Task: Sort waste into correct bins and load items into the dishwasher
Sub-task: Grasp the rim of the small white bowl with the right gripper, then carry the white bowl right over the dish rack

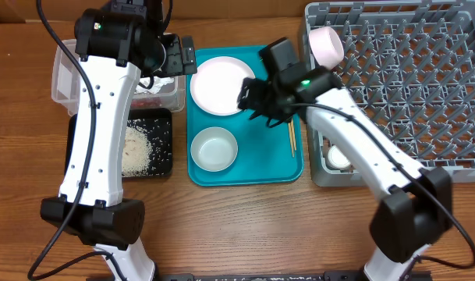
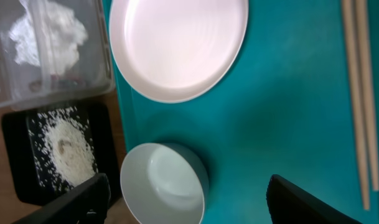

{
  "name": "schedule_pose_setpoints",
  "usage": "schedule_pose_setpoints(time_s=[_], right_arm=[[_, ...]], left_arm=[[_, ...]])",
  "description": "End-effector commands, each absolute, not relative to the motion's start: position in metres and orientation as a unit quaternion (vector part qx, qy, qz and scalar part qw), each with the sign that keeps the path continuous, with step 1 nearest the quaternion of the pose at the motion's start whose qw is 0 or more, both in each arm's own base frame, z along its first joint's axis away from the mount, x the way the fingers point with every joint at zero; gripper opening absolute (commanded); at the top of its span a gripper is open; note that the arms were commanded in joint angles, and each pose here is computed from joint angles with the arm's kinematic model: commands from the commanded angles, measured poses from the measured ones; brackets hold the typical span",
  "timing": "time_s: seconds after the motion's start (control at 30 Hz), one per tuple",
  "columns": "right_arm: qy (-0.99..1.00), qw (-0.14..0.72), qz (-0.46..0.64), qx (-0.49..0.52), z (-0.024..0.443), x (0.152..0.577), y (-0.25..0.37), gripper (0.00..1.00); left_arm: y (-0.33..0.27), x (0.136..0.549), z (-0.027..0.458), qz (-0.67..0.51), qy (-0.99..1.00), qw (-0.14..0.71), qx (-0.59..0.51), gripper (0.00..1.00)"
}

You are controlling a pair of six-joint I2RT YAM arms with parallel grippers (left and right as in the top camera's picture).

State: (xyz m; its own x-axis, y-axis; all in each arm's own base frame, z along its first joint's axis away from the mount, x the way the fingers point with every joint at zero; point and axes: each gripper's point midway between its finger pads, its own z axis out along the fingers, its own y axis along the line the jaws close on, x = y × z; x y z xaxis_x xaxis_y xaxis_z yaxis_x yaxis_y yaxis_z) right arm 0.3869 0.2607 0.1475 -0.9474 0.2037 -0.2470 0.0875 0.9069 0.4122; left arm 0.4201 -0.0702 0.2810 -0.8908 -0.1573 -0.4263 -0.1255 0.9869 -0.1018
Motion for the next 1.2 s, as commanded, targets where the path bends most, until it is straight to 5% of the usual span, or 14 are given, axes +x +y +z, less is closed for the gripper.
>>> schedule_pose_setpoints(time_s=[0.0,0.63,0.8,1.03,1.13,1.17], right_arm=[[0.976,0.112,0.171,0.074,0.113,0.375,0.273,0.79],[0.99,0.021,0.12,0.065,0.032,0.333,0.29,0.53],[0.991,0.016,0.116,0.067,0.025,0.329,0.287,0.34],[0.99,0.02,0.119,0.069,0.027,0.333,0.286,0.24],[0.989,0.025,0.123,0.074,0.035,0.339,0.284,0.04],[0.989,0.028,0.124,0.076,0.039,0.341,0.283,0.04]], left_arm=[[-0.067,0.421,0.288,-0.031,0.968,0.234,-0.078,1.0],[-0.067,0.421,0.288,-0.032,0.968,0.234,-0.079,1.0],[-0.067,0.421,0.288,-0.032,0.968,0.234,-0.078,1.0],[-0.067,0.421,0.288,-0.032,0.968,0.234,-0.079,1.0],[-0.067,0.421,0.288,-0.032,0.968,0.234,-0.079,1.0],[-0.067,0.421,0.288,-0.032,0.968,0.234,-0.079,1.0]])
